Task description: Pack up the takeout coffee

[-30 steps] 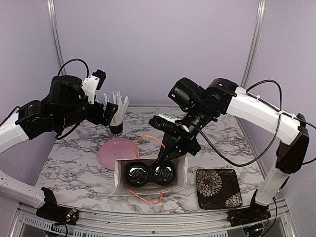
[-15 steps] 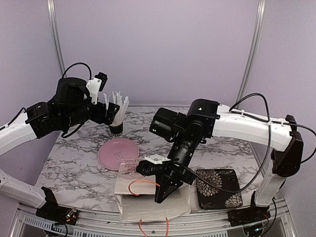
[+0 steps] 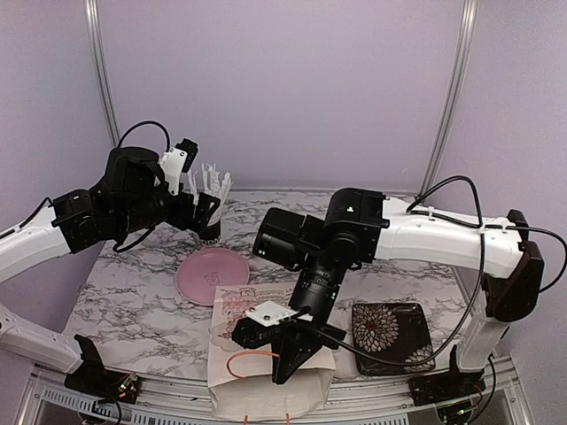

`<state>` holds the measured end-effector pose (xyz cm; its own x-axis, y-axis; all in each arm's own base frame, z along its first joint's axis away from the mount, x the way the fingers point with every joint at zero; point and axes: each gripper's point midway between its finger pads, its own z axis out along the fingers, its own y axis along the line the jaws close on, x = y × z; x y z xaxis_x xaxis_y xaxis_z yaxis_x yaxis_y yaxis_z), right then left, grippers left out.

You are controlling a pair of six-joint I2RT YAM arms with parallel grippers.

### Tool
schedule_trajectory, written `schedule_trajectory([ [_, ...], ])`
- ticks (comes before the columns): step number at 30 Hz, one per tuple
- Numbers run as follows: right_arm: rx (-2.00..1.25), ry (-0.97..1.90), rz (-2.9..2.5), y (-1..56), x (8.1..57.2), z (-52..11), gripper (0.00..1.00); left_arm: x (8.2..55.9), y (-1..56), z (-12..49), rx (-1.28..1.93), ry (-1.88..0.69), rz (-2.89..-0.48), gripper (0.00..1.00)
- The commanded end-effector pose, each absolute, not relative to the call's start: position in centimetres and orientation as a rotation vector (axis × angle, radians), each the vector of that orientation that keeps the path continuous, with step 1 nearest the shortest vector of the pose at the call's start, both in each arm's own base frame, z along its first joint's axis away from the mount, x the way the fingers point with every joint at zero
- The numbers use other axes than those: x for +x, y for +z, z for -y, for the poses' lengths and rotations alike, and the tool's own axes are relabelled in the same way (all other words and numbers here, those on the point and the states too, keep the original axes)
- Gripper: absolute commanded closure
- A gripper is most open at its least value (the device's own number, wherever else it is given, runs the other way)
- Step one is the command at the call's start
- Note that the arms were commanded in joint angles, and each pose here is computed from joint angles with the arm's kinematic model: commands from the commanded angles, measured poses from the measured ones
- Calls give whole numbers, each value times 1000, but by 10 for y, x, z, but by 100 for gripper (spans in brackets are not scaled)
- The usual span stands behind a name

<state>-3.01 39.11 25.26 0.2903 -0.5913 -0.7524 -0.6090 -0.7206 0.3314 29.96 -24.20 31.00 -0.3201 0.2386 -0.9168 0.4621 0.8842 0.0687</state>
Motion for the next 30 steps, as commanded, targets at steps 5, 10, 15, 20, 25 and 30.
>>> schedule_trajectory([
  [5, -2296, 1327, -1164, 311, 27, -393, 100, 296, 330, 237, 457, -307, -1866, 1],
  [10, -2233, 1284, -1148, 332, 40, -393, 100, 293, 339, 237, 459, -328, -1849, 1],
  [15, -2136, 1164, -1197, 345, 70, -398, 100, 291, 345, 238, 462, -343, -1840, 1],
  [20, -1999, 1010, -1329, 343, 124, -406, 100, 286, 348, 235, 463, -357, -1840, 1],
  [25, -1867, 946, -1454, 336, 181, -404, 100, 282, 351, 229, 451, -361, -1836, 1],
  [30, -1732, 906, -1533, 337, 230, -396, 100, 281, 348, 227, 444, -357, -1841, 1],
])
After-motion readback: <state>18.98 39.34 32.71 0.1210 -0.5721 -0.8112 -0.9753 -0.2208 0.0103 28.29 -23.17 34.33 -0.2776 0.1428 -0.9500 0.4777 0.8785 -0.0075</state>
